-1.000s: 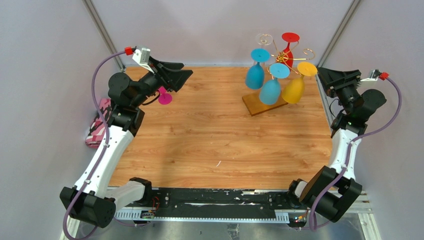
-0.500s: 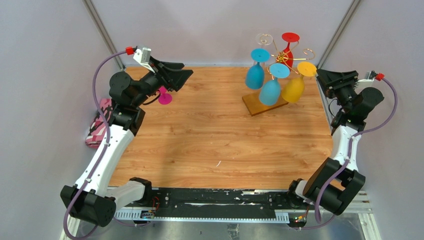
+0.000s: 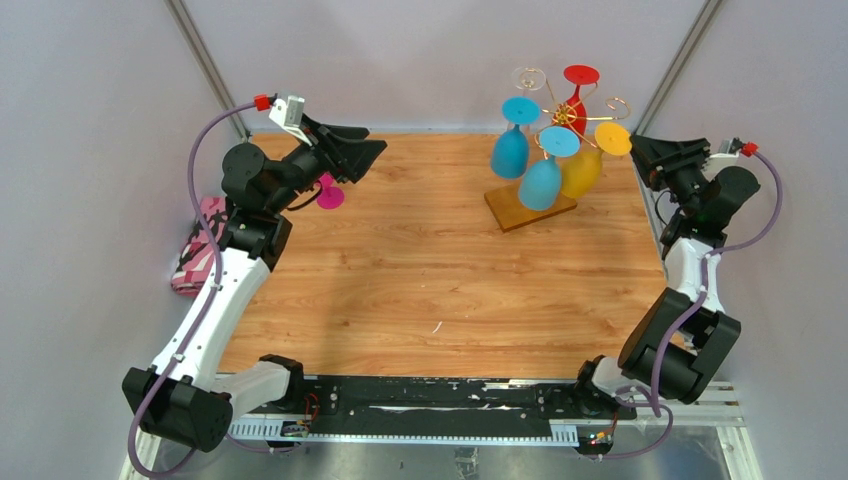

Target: Take the wine glass off the wine glass rack

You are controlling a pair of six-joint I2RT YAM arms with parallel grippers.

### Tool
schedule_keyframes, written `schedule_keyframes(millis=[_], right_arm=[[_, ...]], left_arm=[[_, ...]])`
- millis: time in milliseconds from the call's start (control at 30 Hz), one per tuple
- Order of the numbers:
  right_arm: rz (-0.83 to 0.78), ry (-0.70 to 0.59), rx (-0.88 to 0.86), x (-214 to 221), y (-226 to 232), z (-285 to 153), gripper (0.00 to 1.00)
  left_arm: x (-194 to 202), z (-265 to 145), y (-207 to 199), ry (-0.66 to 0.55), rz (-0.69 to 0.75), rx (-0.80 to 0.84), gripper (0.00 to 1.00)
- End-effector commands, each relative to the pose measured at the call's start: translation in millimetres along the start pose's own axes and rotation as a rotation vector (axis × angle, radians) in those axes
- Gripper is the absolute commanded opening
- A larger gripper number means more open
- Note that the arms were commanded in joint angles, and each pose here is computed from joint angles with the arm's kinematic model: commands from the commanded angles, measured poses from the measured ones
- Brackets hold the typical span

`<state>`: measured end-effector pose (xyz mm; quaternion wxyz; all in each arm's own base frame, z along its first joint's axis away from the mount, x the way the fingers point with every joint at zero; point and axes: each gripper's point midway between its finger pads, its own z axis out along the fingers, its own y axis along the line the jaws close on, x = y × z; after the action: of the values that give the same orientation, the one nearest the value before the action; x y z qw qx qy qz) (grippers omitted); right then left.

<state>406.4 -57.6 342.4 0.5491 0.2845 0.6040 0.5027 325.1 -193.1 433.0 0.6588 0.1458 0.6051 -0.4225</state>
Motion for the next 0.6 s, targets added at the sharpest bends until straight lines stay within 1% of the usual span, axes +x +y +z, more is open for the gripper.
schedule_keyframes(millis=[0, 167, 233, 400, 500, 567], right_arm=[[-0.047, 0.046, -0.094, 6.0, 32.4, 6.6, 0.45], [-0.048, 0.062, -0.111, 8.8, 41.6, 11.4, 0.44], [-0.047, 0.069, -0.113, 11.4, 43.0, 12.2, 0.42], [-0.044, 0.074, -0.097, 14.5, 38.7, 12.0, 0.27], [-0.034, 0.078, -0.073, 14.6, 32.9, 13.1, 0.14], [-0.028, 0.078, -0.069, 14.4, 30.8, 13.8, 0.11]], left_arm=[[1.5, 1.8, 1.1, -0.004, 0.015, 0.005, 0.63], [4.1, 3.3, 3.2, 0.002, 0.007, 0.002, 0.62], [4.8, 3.2, 3.4, 0.003, 0.007, 0.002, 0.62], [5.2, 3.2, 3.3, 0.004, 0.003, 0.003, 0.63], [5.4, 3.0, 2.4, 0.006, -0.002, 0.006, 0.62], [5.6, 2.6, 2.0, 0.006, -0.004, 0.007, 0.62]])
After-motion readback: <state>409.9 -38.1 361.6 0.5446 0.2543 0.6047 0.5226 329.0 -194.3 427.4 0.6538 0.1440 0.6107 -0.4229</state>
